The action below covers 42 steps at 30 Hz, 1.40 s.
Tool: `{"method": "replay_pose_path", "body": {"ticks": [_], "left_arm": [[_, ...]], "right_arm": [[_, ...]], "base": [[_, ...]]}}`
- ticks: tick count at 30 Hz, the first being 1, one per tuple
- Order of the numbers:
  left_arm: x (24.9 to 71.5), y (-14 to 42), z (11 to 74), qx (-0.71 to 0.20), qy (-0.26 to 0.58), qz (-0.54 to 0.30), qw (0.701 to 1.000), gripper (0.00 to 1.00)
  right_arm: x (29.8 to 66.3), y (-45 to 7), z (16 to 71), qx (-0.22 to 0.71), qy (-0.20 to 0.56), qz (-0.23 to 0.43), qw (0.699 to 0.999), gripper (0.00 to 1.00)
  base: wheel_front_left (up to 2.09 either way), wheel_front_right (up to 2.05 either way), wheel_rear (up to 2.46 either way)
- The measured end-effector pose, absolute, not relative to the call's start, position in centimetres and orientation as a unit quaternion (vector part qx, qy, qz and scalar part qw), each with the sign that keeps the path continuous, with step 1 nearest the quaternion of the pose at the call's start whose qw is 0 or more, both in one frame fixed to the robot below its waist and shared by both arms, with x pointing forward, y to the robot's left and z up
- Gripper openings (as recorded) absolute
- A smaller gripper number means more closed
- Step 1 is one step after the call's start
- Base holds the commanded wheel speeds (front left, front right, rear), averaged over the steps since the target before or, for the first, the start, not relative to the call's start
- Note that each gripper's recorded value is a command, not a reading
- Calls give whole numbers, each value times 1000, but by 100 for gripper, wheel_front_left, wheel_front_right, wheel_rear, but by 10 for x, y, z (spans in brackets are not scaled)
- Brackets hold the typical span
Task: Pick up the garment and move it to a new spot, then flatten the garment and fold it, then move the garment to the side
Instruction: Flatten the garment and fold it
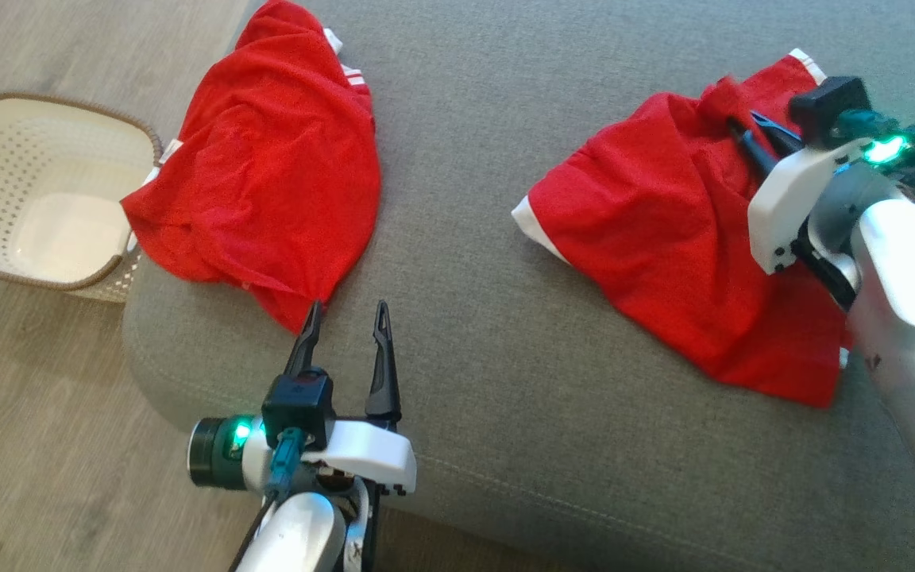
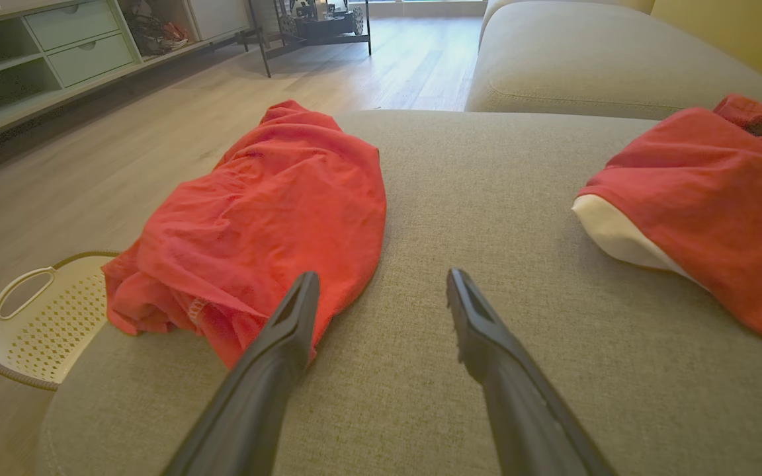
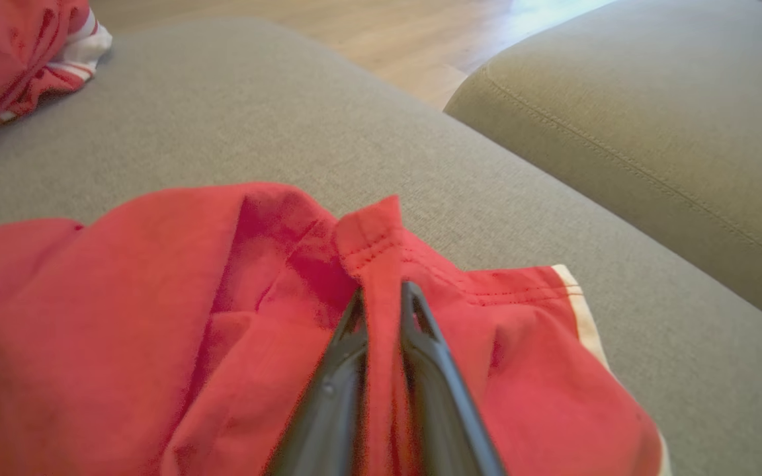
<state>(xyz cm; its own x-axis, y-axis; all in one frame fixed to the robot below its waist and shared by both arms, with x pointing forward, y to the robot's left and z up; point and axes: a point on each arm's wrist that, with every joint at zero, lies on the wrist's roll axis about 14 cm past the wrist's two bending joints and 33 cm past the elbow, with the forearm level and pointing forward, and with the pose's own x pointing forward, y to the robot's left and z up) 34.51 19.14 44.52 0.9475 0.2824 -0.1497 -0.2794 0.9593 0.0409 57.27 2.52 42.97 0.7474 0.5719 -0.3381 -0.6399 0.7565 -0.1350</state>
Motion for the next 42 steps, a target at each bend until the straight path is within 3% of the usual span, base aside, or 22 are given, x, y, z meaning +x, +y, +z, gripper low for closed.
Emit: {"method": "replay_pose_path", "body": {"ticks": [10,16,19,33,34,35,36,42], "left_arm": [[354,178,445,3,74,119,990,100],[370,161,448,1,63,85,994,100],[380,153,450,1,58,68,996,100],[380,154,435,-1,85,78,993,100],[380,155,434,-2,88,80,993,100],[380,155,433,-2,89,81,993,100],[381,156,432,-1,90,82,993,100],[388,149,436,-2,81,71,994,100]], "right_arm": [[600,-20,491,13,41,231,972,0],[618,-95,532,82,-21,127,988,0],[629,-123,545,59,-37,100,993,0],[679,-129,520,-23,0,103,994,0],[681,-127,517,-20,3,103,995,4],[682,-126,512,-20,10,103,994,69],[682,-126,506,-23,19,104,994,100],[671,-130,495,-37,42,104,993,100]], "base": [[0,0,0],[0,0,0],[0,0,0],[0,0,0],[0,0,0],[0,0,0],[0,0,0],[0,0,0]]}}
